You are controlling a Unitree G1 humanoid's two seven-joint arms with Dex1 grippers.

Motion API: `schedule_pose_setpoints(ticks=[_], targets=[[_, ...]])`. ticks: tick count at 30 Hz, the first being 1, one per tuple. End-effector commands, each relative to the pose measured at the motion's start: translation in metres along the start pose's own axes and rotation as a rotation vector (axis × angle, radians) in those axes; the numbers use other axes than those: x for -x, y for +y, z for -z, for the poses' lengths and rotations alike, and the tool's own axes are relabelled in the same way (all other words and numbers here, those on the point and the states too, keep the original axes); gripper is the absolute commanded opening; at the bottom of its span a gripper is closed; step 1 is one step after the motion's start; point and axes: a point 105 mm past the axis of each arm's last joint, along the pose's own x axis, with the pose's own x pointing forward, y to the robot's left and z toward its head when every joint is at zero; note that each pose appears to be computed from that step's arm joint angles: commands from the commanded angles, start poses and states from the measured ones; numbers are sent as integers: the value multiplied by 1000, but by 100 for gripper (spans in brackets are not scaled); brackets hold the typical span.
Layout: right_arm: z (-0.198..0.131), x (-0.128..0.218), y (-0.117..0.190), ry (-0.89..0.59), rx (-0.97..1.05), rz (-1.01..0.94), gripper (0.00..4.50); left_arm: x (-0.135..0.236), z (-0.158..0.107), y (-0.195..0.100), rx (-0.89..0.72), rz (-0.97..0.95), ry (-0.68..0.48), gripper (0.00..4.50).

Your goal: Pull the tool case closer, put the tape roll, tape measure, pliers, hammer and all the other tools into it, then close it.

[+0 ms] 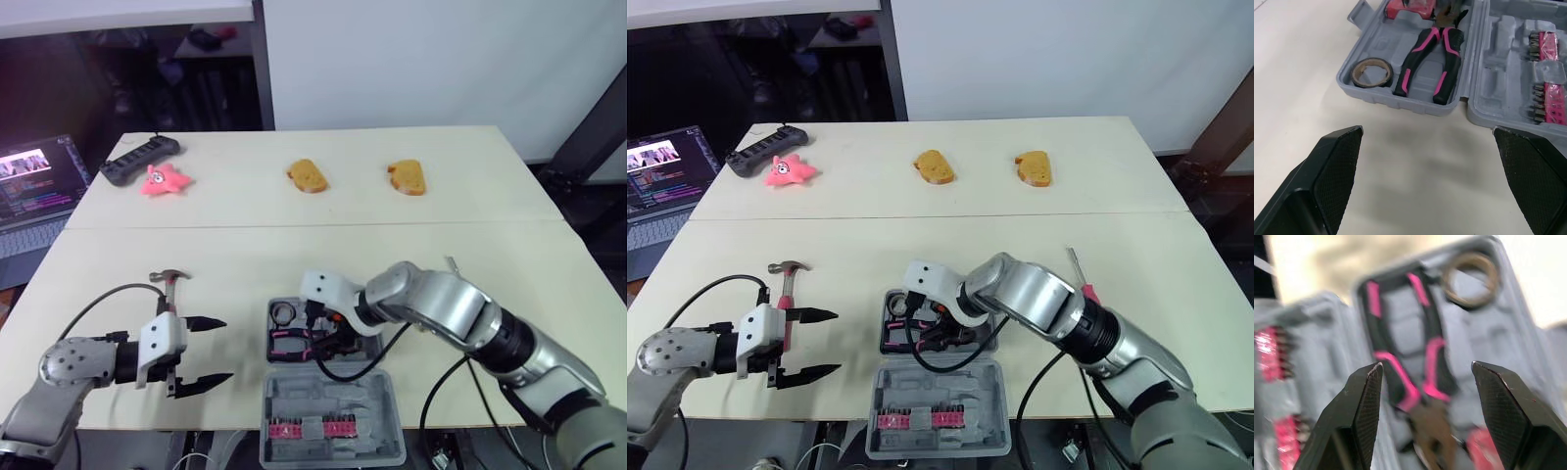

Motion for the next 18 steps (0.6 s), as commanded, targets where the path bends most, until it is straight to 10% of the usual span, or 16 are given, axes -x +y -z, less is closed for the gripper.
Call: schedule_pose_setpoints(ticks=[1, 5, 18], targets=[[-13, -2, -2, -155, 41, 43, 178, 0, -4, 1, -17, -5, -11, 450], [-15, -10, -4, -226, 15, 64, 5, 0, -5, 1, -17, -7, -8, 450], [8, -17, 20, -398, 6, 67, 5, 4, -4, 1, -15, -10, 2, 450]])
